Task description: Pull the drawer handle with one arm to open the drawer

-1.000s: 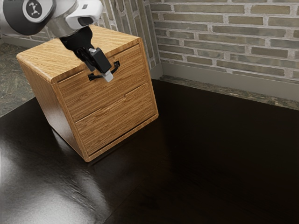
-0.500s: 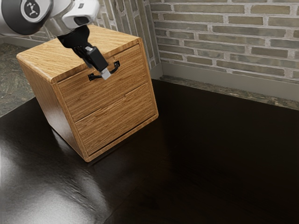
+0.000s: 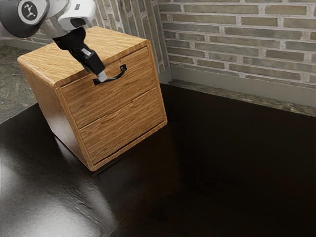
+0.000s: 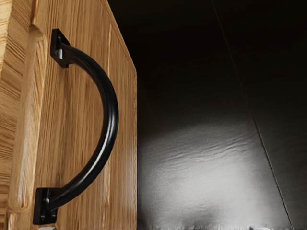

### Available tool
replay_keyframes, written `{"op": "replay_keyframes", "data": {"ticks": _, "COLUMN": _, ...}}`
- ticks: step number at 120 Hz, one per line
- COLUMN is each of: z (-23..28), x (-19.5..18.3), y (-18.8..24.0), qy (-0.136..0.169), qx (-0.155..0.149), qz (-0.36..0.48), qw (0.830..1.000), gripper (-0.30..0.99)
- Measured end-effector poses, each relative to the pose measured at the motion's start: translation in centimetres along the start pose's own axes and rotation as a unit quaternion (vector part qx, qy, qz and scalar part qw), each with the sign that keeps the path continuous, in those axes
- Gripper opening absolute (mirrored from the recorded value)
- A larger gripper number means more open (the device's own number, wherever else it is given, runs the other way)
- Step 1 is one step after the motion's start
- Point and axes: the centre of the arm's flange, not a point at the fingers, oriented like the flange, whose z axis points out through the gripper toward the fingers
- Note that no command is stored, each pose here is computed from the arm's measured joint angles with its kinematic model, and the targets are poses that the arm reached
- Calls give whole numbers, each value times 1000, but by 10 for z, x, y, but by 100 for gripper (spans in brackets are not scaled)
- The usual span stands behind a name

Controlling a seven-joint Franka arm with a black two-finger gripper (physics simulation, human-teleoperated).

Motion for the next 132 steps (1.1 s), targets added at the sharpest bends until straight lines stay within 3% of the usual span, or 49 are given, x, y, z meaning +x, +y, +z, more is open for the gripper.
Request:
{"op": "replay_keyframes", "data": {"ticks": 91, "z": 51, "x": 16, "y": -5, "qy": -5, "qx": -1, "qz": 5, "qw": 1000, "gripper": 53}}
{"op": "replay_keyframes", "data": {"ticks": 101, "z": 56, "x": 16, "y": 0, "qy": -9, "qx": -4, "qz": 8, "qw": 1000, "gripper": 70}}
{"op": "replay_keyframes", "data": {"ticks": 106, "z": 57, "x": 16, "y": 2, "qy": -9, "qx": -5, "qz": 10, "qw": 1000, "gripper": 73}}
{"op": "replay_keyframes", "data": {"ticks": 132, "z": 56, "x": 17, "y": 1, "qy": -3, "qx": -3, "qz": 5, "qw": 1000, "gripper": 61}}
